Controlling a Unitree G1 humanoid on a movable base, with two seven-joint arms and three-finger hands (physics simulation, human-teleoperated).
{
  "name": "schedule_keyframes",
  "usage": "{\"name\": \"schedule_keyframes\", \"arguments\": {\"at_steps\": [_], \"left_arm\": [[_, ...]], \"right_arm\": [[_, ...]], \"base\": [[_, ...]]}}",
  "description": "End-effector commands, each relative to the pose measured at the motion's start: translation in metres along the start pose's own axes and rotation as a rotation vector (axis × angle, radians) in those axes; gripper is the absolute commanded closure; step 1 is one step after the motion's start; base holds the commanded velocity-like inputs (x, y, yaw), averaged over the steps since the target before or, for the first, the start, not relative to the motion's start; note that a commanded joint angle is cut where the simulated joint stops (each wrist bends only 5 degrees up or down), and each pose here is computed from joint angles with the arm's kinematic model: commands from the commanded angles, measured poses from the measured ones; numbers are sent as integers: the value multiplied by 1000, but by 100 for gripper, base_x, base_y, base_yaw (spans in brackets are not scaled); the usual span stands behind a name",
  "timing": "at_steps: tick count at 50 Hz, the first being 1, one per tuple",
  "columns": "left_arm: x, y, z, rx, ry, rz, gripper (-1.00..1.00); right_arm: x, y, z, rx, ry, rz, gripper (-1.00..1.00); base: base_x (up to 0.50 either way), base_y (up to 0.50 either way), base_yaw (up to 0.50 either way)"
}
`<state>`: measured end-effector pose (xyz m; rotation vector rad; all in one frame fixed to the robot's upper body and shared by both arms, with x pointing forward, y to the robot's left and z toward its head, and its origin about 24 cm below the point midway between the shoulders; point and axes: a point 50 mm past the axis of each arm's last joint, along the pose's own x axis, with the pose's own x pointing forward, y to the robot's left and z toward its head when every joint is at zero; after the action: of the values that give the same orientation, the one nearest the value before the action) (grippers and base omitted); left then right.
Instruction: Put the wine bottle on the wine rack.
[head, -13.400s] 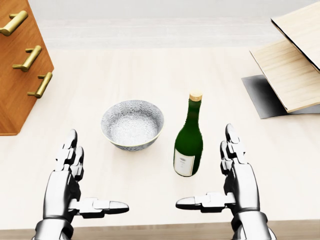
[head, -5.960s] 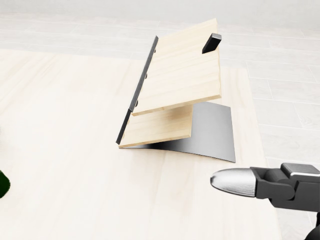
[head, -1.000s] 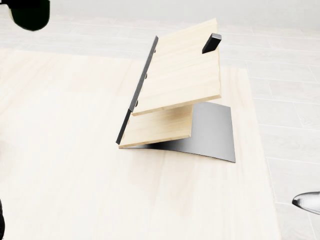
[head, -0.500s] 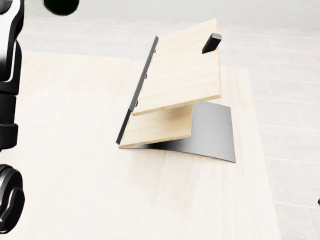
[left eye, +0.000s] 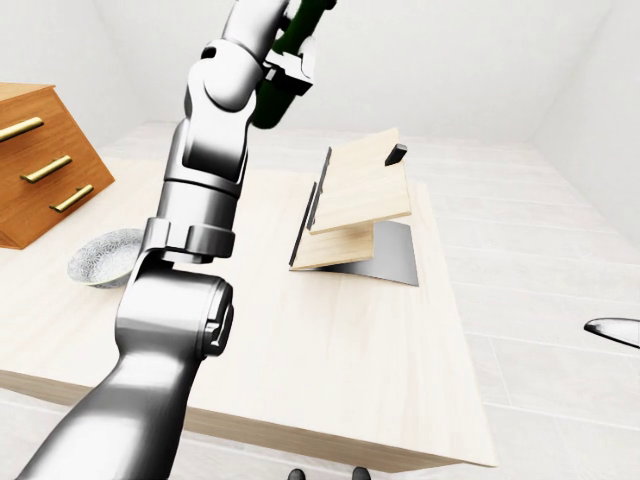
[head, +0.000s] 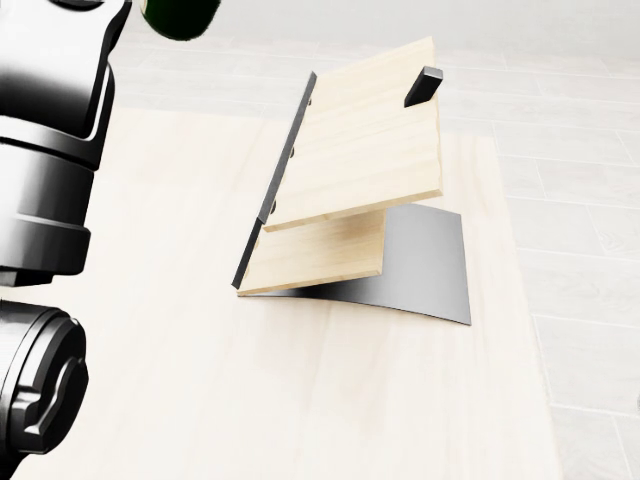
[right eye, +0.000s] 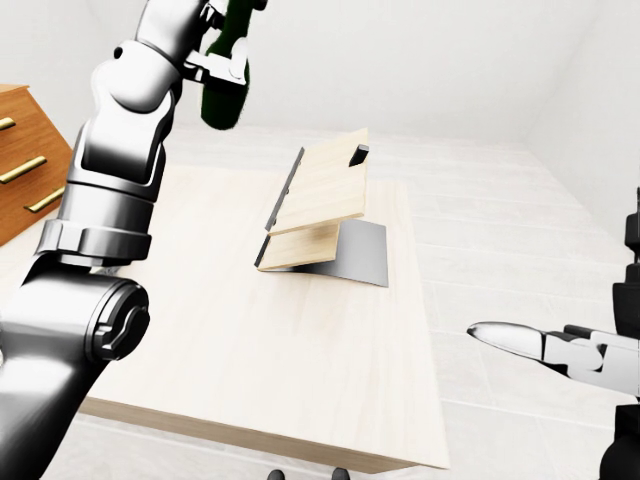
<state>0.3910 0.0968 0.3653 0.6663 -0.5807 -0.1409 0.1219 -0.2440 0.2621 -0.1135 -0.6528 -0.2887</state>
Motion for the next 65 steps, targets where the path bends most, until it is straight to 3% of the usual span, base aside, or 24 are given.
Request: {"name": "schedule_keyframes", "arguments": {"at_steps": [1, 17, 34, 65], "left_arm": [[10, -16, 10, 31, 13, -39, 100], [17, -42, 36, 62, -37, -126, 100], [16, -73, 50, 112, -65, -219, 100], [12, -115, 58, 171, -69, -338, 100]], "right_arm": [[0, -4, 3, -8, 2, -15, -100], [-3, -13, 8, -17, 13, -54, -100], [2, -22, 26, 27, -72, -88, -100], [7, -23, 45, 103, -217, -96, -100]], "base": [[0, 0, 0], [0, 0, 0], [0, 0, 0], [0, 0, 0]]}}
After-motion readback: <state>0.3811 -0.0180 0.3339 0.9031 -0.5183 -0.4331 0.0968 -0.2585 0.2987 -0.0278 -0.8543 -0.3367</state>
